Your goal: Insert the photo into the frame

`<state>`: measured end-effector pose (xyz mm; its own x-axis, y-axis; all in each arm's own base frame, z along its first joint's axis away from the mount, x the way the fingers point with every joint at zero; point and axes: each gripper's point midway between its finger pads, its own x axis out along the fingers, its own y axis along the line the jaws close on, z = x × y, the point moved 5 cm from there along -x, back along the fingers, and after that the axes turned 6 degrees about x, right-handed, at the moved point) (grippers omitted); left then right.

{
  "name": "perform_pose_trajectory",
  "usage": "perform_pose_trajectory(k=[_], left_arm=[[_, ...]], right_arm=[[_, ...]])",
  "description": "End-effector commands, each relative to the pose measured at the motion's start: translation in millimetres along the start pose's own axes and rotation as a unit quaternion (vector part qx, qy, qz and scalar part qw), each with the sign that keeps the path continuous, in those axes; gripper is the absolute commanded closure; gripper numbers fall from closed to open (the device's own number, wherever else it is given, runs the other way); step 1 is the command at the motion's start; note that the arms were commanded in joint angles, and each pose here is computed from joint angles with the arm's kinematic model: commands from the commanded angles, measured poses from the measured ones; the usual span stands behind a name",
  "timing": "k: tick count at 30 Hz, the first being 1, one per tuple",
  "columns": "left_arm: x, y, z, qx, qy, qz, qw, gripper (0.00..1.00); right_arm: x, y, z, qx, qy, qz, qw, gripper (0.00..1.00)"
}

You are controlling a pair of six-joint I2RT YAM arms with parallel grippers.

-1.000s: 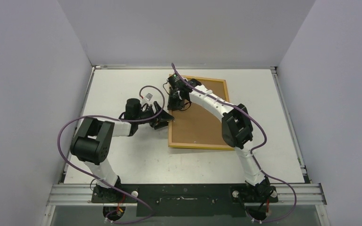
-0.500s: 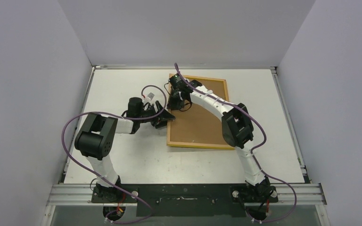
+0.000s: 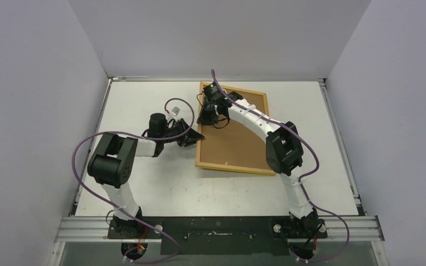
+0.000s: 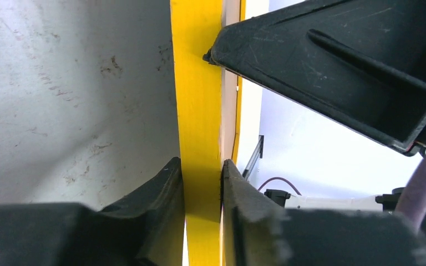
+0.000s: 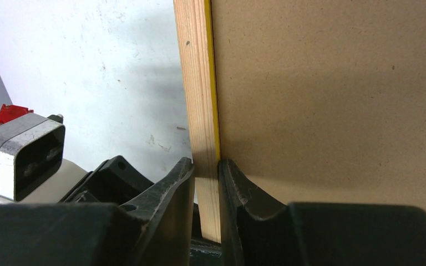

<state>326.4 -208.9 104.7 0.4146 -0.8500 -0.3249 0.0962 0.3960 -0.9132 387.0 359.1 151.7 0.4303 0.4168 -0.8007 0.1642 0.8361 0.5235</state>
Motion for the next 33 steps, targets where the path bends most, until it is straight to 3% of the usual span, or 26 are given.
perform_pose_trajectory(k=[1, 4, 7, 11, 20, 25, 28, 33], left_arm=[[-4.0, -37.3, 16.7, 0.05, -0.021, -0.065, 0.996, 0.91], [-9.1, -41.5, 19.8, 0.06, -0.027, -0.062, 0.996, 1.0], [-15.0, -44.8, 24.2, 0.067, -0.032, -0.053, 0.996, 1.0], [-23.6, -50.3, 30.3, 0.079, -0.036, -0.04, 0.995, 1.0], [-60.9, -64.8, 47.6, 0.113, -0.022, 0.027, 0.993, 1.0], [-94.7, -79.6, 58.1, 0.16, 0.009, 0.145, 0.976, 1.0], [-113.2, -90.9, 57.6, 0.166, 0.03, 0.192, 0.967, 1.0], [-132.8, -120.8, 62.9, 0.189, 0.011, 0.209, 0.959, 1.0]], right_arm=[[-37.2, 37.2, 10.0, 0.004, -0.023, 0.081, 0.996, 0.93], [-37.8, 29.5, 9.3, 0.002, -0.029, 0.065, 0.997, 0.8], [-41.9, 23.9, 12.6, 0.005, -0.042, 0.056, 0.998, 0.64], [-51.8, 20.3, 24.6, 0.009, -0.068, 0.055, 0.996, 0.55], [-109.1, 17.4, 50.8, -0.002, -0.138, 0.063, 0.988, 0.44], [-140.9, 8.1, 53.1, -0.013, -0.167, 0.041, 0.985, 0.42], [-152.8, 2.0, 52.0, -0.025, -0.162, 0.009, 0.986, 0.41], [-168.9, 5.3, 46.6, -0.045, -0.147, -0.017, 0.988, 0.41]])
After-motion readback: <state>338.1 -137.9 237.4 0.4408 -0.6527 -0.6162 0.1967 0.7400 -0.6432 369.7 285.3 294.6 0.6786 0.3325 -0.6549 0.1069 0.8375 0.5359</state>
